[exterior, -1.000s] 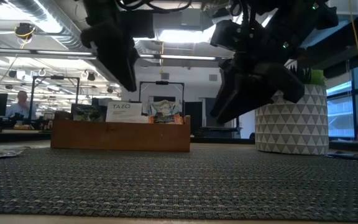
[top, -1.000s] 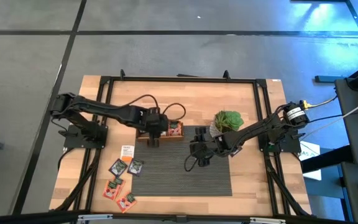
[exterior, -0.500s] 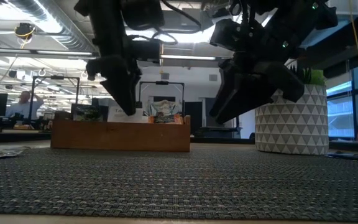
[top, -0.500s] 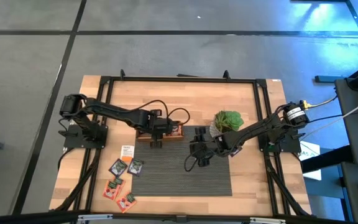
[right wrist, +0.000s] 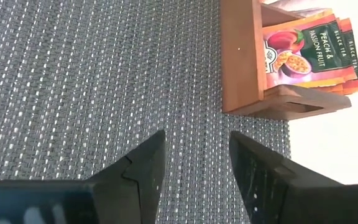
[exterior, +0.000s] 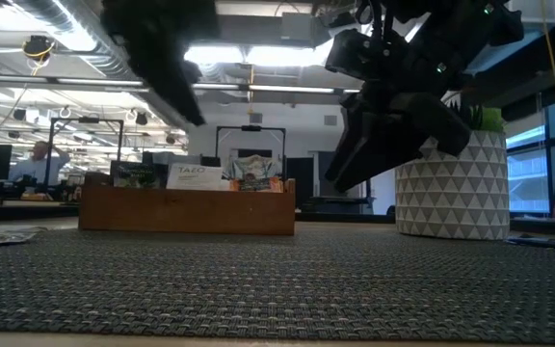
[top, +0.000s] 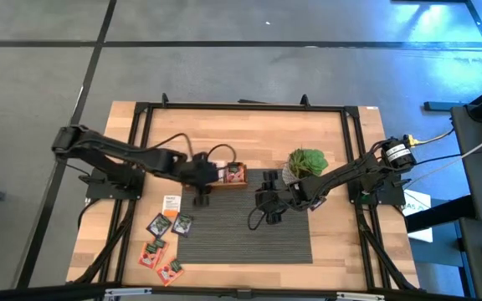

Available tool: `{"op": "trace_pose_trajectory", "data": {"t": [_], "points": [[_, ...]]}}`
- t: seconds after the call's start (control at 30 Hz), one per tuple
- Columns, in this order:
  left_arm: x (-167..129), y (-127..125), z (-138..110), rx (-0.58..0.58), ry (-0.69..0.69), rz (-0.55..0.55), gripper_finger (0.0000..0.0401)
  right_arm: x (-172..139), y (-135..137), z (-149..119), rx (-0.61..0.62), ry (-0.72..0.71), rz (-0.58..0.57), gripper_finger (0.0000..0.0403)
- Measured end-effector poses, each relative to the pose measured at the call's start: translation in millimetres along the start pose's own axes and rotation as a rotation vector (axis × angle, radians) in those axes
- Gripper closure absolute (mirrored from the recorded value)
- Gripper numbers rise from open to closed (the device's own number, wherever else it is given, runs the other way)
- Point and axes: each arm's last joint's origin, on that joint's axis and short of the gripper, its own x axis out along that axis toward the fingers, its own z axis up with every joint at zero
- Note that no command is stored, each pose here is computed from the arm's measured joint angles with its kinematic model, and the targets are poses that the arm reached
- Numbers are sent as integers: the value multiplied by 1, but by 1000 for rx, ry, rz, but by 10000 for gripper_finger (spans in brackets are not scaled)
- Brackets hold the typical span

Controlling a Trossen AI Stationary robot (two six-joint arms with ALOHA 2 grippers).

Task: Pick & Place Tea
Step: Put the violet tea bag to the left section of the wooden organizer

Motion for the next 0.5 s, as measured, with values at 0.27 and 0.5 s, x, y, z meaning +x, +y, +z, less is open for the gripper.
{"op": "trace_pose_trajectory", "data": {"t": [0.27,0.5], "points": [[-17,-34,-34,-23,-50,-90,287,0,0,7,28,-69,-1,224],[-25,-68,-54,-12,-67,-66,287,-2,-2,20,83,-199,-6,224]]}}
